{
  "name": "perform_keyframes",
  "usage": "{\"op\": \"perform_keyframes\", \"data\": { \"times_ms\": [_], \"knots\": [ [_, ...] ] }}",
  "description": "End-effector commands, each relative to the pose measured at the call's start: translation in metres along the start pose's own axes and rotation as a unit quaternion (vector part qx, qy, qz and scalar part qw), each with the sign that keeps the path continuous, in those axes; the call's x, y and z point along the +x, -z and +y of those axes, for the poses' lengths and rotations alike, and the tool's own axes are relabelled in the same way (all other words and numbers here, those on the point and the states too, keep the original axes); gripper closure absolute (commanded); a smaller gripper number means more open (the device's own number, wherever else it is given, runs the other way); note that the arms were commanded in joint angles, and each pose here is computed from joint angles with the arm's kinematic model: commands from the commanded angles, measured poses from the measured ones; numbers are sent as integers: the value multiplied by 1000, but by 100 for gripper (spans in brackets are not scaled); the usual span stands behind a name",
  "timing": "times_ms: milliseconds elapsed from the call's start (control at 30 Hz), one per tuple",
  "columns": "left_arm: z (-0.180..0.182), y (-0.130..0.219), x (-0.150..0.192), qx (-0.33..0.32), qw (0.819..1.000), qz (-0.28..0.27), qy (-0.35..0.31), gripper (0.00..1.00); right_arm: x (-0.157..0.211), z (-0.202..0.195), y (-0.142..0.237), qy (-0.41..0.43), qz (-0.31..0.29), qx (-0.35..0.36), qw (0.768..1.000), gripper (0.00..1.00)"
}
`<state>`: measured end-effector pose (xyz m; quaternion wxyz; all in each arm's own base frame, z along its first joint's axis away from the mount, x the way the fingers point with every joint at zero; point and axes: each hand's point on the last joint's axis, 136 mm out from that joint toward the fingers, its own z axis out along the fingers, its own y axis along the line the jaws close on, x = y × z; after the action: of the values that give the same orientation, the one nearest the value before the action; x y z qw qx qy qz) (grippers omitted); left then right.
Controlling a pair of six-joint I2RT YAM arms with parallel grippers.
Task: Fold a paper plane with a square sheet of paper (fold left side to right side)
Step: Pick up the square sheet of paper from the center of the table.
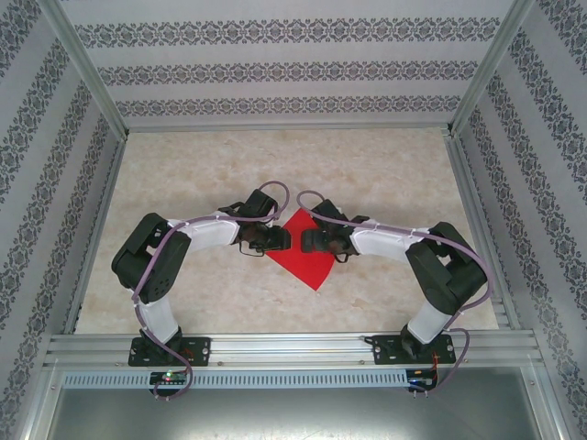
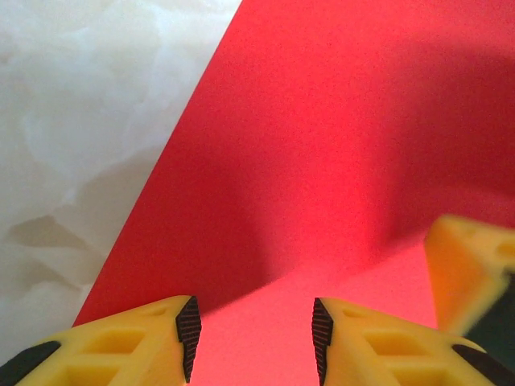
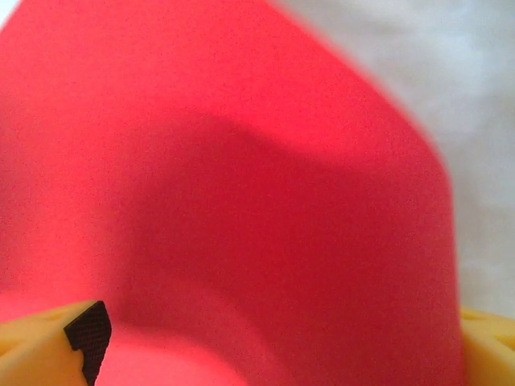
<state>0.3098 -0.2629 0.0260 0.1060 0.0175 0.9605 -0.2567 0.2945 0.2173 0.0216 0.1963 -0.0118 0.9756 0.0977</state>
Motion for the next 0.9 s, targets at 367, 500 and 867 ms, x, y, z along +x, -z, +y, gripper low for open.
{"op": "perform_keyframes", "data": {
  "times_ms": [367,500,867],
  "knots": [
    [-10,7,7,21,1000,-13,-1,53,-6,30,16,16,5,-57,998,46],
    [-15,21,2,37,999,-30,-2,52,-9,30,21,17,-3,-76,997,60],
    [-2,122,-27,141,975,-169,-9,23,-38,45,87,87,-90,-222,967,73]
  ]
}}
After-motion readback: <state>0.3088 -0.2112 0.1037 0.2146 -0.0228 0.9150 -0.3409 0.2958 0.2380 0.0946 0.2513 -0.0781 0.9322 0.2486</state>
